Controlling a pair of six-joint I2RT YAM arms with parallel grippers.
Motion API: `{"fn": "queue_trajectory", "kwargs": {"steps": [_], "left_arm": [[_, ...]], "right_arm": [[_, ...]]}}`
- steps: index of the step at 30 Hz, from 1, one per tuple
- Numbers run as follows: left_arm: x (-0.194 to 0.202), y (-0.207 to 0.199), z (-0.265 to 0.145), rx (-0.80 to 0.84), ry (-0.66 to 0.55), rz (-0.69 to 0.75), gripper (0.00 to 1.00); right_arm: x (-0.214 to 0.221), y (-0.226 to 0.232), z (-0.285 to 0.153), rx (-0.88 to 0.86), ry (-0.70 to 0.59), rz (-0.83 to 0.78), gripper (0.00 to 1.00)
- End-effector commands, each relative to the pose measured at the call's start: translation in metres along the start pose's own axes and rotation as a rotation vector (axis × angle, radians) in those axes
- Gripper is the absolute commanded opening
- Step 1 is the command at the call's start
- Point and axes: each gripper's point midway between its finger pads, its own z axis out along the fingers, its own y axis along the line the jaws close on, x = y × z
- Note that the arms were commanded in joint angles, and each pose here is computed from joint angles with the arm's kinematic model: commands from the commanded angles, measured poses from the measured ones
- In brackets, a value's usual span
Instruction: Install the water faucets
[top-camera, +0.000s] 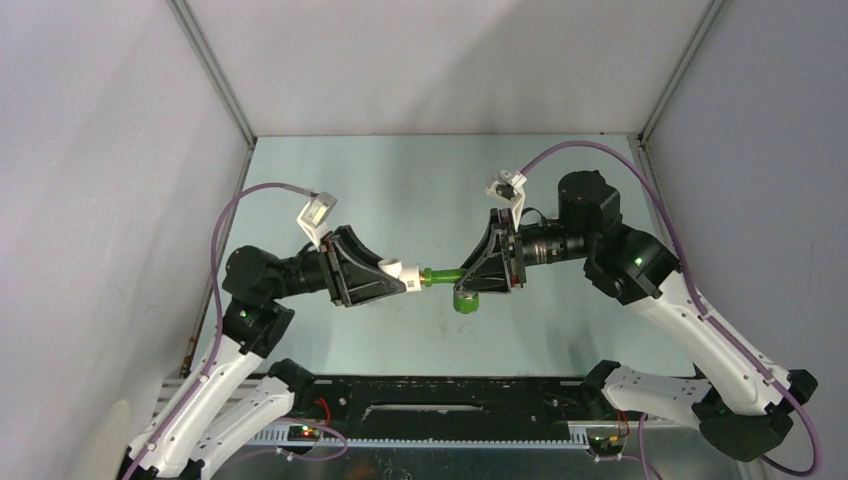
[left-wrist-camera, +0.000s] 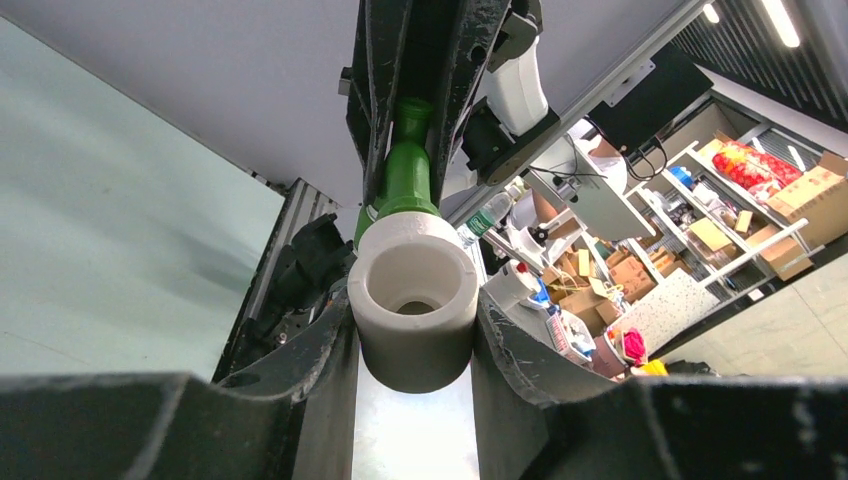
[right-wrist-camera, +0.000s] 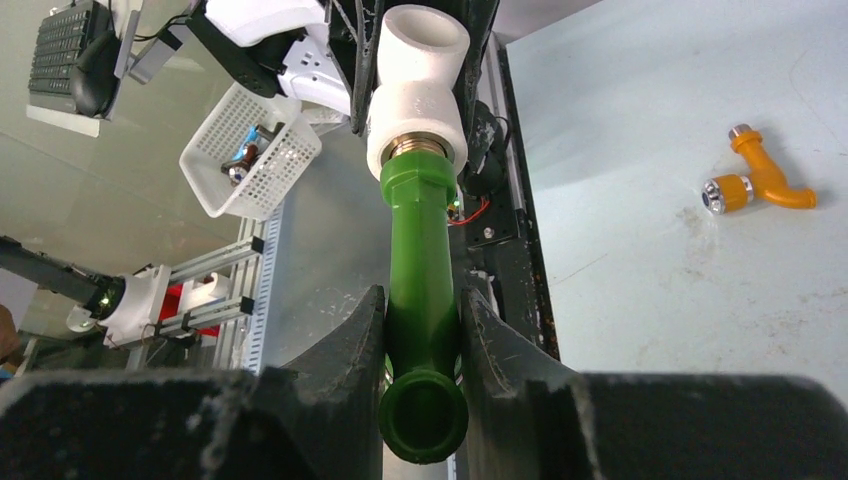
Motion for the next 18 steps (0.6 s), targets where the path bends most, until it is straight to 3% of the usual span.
{"fn": "queue_trajectory", "kwargs": {"steps": [1,18], "left_arm": [[-0.008,-0.001,0.004,-0.009,-0.015,0.036,0.00],[-0.005,-0.011,0.002,0.063,-0.022,0.255,0.00]], "right_arm": [[-0.017,0.003,0.005,-0.004,-0.042,-0.062,0.00],[-0.023,0.012,0.010,-0.105,-0.035,0.006,0.00]]}}
